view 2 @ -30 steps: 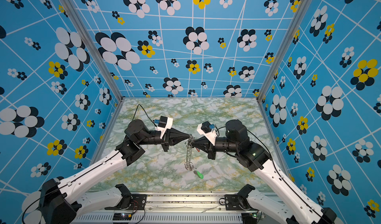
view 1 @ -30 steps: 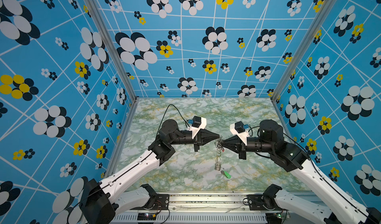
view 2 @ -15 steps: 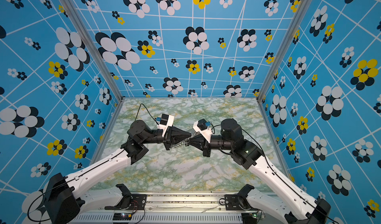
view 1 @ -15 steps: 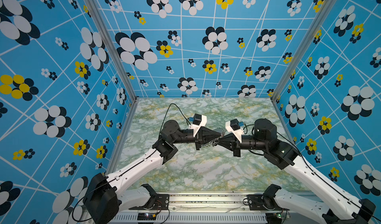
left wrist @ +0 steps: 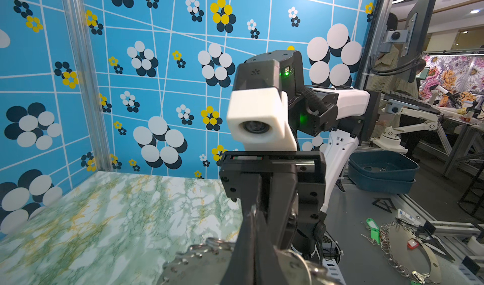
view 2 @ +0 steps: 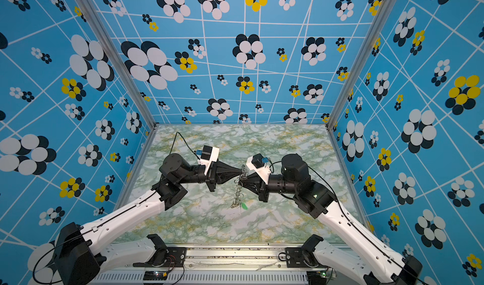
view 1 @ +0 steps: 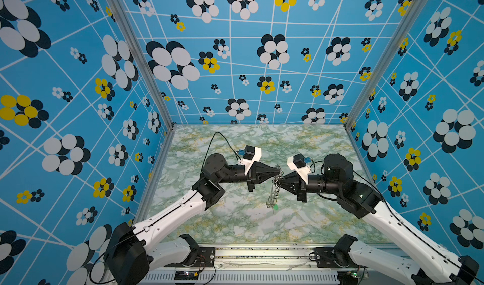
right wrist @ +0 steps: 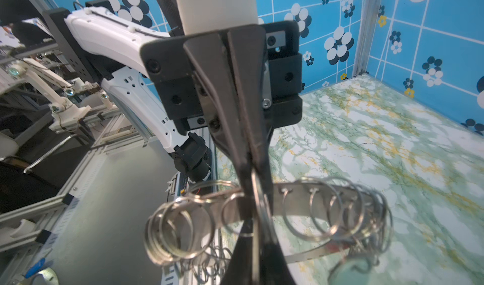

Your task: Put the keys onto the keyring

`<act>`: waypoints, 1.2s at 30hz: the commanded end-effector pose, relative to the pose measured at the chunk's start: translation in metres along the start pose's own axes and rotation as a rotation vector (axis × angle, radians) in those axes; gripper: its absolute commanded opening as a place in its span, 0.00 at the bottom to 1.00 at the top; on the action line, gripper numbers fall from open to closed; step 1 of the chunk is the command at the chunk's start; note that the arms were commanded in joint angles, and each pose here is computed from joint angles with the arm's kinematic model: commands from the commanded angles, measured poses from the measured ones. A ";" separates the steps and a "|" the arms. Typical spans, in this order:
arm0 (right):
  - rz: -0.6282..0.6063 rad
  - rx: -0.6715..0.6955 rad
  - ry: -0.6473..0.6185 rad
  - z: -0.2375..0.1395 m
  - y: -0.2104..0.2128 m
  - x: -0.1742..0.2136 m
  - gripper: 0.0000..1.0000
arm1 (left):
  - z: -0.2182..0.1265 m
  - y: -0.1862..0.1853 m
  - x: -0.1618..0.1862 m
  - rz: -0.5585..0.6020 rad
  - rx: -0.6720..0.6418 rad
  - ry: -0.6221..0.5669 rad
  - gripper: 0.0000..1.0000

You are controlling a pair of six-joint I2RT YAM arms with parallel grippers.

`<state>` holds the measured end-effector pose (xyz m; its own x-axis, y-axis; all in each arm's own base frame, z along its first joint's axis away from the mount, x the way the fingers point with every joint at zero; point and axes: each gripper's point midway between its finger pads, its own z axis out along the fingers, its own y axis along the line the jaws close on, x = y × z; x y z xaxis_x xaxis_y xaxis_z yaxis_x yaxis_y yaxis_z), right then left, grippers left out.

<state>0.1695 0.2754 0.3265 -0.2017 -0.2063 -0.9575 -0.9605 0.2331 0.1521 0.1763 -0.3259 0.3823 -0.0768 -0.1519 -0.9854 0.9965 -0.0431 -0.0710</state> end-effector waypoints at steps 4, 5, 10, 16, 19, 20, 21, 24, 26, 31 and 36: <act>-0.022 0.036 0.023 -0.010 0.003 0.000 0.00 | -0.005 -0.009 -0.014 0.073 0.002 -0.032 0.00; -0.028 0.042 0.034 -0.012 0.003 0.001 0.00 | -0.006 -0.009 -0.014 0.074 -0.001 -0.030 0.00; -0.071 0.087 0.097 -0.022 0.002 0.005 0.00 | -0.007 -0.010 -0.011 0.070 0.000 -0.019 0.00; -0.118 0.158 0.156 -0.029 -0.009 0.006 0.00 | -0.006 -0.012 -0.013 0.062 0.019 -0.017 0.00; -0.143 0.188 0.152 -0.030 -0.014 0.000 0.00 | -0.004 -0.013 -0.010 0.047 0.035 -0.008 0.00; -0.150 0.194 0.149 -0.030 -0.015 -0.002 0.00 | -0.003 -0.013 -0.009 0.042 0.039 -0.005 0.00; -0.158 0.201 0.144 -0.031 -0.016 -0.004 0.00 | -0.003 -0.014 -0.007 0.038 0.045 -0.001 0.00; -0.175 0.219 0.138 -0.031 -0.019 -0.009 0.00 | -0.001 -0.014 -0.004 0.027 0.055 0.010 0.00; -0.184 0.228 0.140 -0.031 -0.021 -0.011 0.00 | 0.001 -0.015 -0.003 0.019 0.068 0.015 0.00; -0.190 0.230 0.147 -0.029 -0.023 -0.014 0.00 | 0.004 -0.015 0.001 -0.007 0.089 0.028 0.00; -0.179 0.234 0.169 -0.032 -0.023 -0.008 0.00 | 0.001 -0.013 0.007 0.005 0.053 0.058 0.00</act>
<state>0.1824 0.2470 0.3309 -0.0975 -0.4042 -0.9094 -0.9329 0.3554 -0.0580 0.1769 -0.3297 0.3657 -0.1083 -0.0974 -0.9893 0.9932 -0.0522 -0.1036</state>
